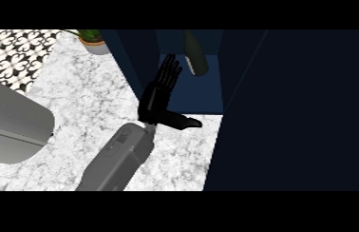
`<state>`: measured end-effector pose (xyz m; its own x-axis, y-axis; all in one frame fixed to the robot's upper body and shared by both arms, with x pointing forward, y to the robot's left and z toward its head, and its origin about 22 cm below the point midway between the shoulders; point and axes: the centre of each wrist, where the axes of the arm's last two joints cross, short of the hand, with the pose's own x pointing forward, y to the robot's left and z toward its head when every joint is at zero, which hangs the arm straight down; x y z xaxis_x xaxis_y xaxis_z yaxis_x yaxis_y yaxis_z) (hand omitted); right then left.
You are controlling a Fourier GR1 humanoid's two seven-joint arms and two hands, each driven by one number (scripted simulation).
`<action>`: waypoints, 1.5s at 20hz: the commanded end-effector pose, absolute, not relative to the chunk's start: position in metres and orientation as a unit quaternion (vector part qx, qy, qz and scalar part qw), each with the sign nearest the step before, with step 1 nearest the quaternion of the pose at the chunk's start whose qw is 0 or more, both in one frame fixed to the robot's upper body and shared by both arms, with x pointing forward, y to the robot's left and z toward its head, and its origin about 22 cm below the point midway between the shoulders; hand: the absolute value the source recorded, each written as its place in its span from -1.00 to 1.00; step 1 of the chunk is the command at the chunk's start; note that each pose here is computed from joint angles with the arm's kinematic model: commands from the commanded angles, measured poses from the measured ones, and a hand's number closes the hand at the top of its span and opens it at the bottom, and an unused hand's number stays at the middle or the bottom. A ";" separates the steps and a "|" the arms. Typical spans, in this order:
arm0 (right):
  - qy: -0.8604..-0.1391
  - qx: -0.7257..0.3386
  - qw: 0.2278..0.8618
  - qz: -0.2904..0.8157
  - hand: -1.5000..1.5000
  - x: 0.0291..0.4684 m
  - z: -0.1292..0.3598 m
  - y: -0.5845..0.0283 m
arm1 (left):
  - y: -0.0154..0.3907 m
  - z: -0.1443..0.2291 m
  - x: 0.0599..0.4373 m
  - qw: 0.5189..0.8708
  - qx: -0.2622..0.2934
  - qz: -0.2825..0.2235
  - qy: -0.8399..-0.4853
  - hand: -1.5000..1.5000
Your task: Pick up the wine, place it into the cabinet and close the cabinet
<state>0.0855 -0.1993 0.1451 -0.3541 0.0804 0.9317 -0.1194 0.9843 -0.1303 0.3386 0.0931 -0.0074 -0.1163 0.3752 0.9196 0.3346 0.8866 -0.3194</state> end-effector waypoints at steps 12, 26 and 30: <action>-0.819 0.067 0.557 0.122 -1.00 0.067 0.191 -0.200 | 0.158 -0.024 0.242 0.619 -0.255 0.060 -0.741 -1.00; -0.752 0.219 0.560 0.270 1.00 0.052 0.174 -0.190 | 0.261 0.001 0.230 0.581 -0.198 0.057 -0.788 -1.00; -0.754 0.223 0.555 0.271 1.00 0.051 0.180 -0.188 | 0.280 -0.009 0.226 0.587 -0.188 0.065 -0.785 -1.00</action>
